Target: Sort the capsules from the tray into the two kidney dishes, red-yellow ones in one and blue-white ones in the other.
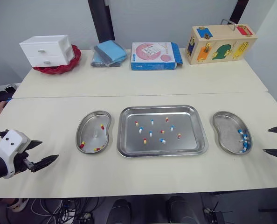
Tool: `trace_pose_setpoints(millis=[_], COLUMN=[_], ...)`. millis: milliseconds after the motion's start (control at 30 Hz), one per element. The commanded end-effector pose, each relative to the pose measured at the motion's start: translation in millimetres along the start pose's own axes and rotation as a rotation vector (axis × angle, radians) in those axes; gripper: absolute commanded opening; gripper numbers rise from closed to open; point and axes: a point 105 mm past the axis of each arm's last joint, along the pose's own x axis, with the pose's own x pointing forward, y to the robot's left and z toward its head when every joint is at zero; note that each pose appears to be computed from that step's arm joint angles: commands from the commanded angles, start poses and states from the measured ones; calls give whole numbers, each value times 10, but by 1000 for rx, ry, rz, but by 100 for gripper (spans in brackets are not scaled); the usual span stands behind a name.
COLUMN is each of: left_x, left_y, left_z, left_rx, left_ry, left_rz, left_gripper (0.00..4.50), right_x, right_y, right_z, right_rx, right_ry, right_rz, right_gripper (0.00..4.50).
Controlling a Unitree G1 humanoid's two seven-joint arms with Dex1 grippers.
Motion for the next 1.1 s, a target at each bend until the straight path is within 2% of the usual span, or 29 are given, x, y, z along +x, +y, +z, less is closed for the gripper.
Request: trace_pose_setpoints(millis=[33,167,300,467,600,800,967,1100], left_x=[-30,7,14,-45,-115,-157,-96,-103], left_y=[26,4,-64,-82,-45,89,-11,-58], left_z=[86,86,187,163,45,78,20,10], left_rx=[21,26,14,-1,-17,-60,-65,-84], left_ry=[-22,-25,-108,-110,-69,-108,-64,-50], left_rz=[12,2,-33,-37,-43,-34,-90,-117], left_gripper=[450,450,450,450,450,450,450,450], right_x=[-106,-105,-125,-208,-198,-146,-198,-251], right_y=[-74,-102,-171,-193,-56,137,290,457], right_z=[84,61,3,-129,-154,13,69,-8], right_rx=[-46,-45,-35,-14,7,-3,49,61], right_ry=[12,14,11,26,3,-51,-75,-48], right_rz=[-27,-39,-97,-164,-151,-135,-117,-118], right_gripper=[445,445,445,445,445,445,445,445])
